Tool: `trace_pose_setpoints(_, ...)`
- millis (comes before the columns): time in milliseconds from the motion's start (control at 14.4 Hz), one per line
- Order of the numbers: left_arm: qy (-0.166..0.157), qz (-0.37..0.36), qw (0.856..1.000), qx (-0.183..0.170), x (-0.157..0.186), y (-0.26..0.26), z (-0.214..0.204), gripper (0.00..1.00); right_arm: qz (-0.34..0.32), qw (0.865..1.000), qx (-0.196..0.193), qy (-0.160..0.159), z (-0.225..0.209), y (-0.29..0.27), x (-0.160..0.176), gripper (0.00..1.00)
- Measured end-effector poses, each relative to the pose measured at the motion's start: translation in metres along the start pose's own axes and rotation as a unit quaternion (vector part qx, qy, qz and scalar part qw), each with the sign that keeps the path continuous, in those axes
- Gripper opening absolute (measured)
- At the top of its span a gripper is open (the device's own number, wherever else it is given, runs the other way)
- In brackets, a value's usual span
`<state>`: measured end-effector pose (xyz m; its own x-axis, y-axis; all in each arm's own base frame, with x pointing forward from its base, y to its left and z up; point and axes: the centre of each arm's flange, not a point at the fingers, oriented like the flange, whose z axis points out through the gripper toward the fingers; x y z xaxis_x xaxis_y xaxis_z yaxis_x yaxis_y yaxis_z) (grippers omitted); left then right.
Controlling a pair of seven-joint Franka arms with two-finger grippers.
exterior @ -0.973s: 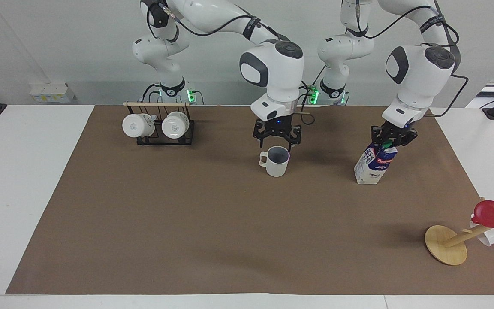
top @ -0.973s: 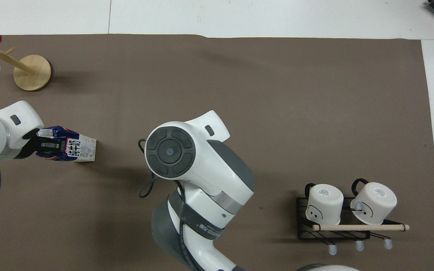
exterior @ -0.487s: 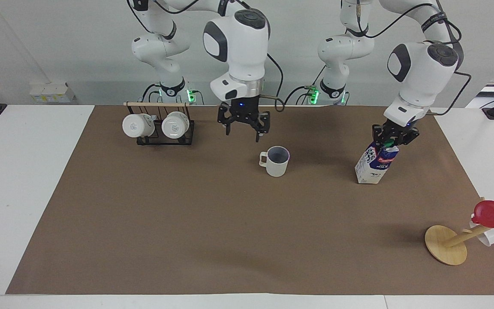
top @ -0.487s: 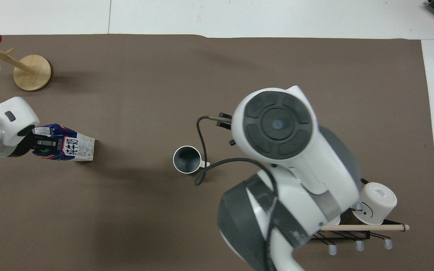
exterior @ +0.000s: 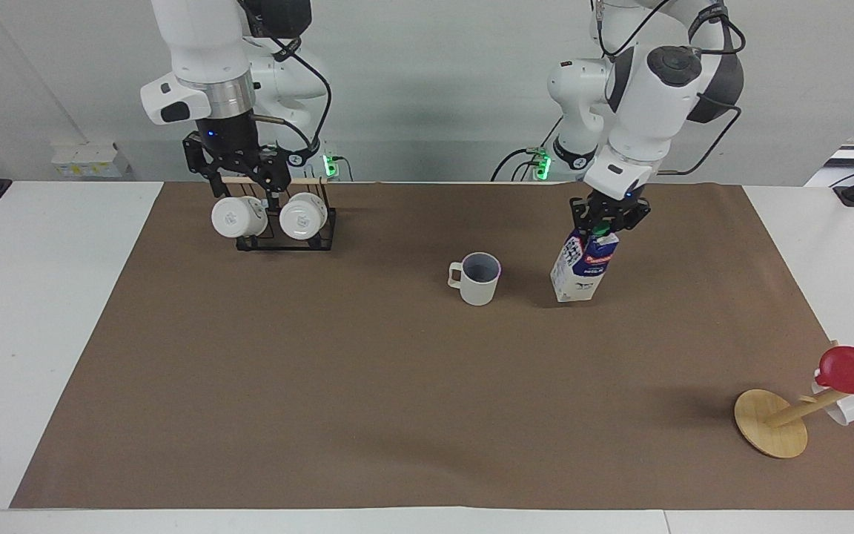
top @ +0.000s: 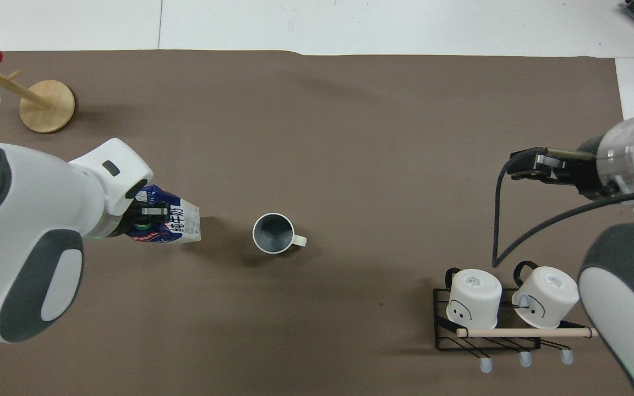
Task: Place cup and milk on table
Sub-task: 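Release the mug while the left gripper moves the carton toward it, then lower the milk carton beside the mug with the left gripper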
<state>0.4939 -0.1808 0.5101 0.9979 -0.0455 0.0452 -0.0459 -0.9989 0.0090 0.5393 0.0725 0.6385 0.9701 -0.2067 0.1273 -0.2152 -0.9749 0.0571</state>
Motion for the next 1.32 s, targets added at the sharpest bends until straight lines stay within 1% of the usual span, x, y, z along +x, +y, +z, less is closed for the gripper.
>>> trace_pose_setpoints(139, -0.001, -0.007, 1.000, -0.004, -0.007, 0.021, 0.000, 0.41, -0.023, 1.000, -0.002, -0.010, -0.013, 0.021, 0.003, 1.00)
trace_pose_setpoints(348, -0.003, -0.012, 1.000, -0.005, -0.014, 0.039, 0.004, 0.41, -0.036, 0.999, -0.007, -0.031, -0.029, 0.048, 0.007, 1.00)
trace_pose_setpoints(626, 0.002, -0.015, 1.000, -0.010, -0.013, 0.039, 0.034, 0.41, -0.050, 0.998, -0.007, -0.043, -0.031, 0.047, 0.016, 1.00)
trace_pose_setpoints(834, 0.002, -0.016, 1.000, -0.010, -0.012, 0.039, 0.039, 0.41, -0.061, 0.997, -0.006, -0.046, -0.031, 0.046, 0.016, 1.00)
trace_pose_setpoints(1321, 0.003, -0.017, 1.000, -0.011, -0.011, 0.040, 0.043, 0.41, -0.063, 0.997, -0.005, -0.046, -0.031, 0.044, 0.015, 1.00)
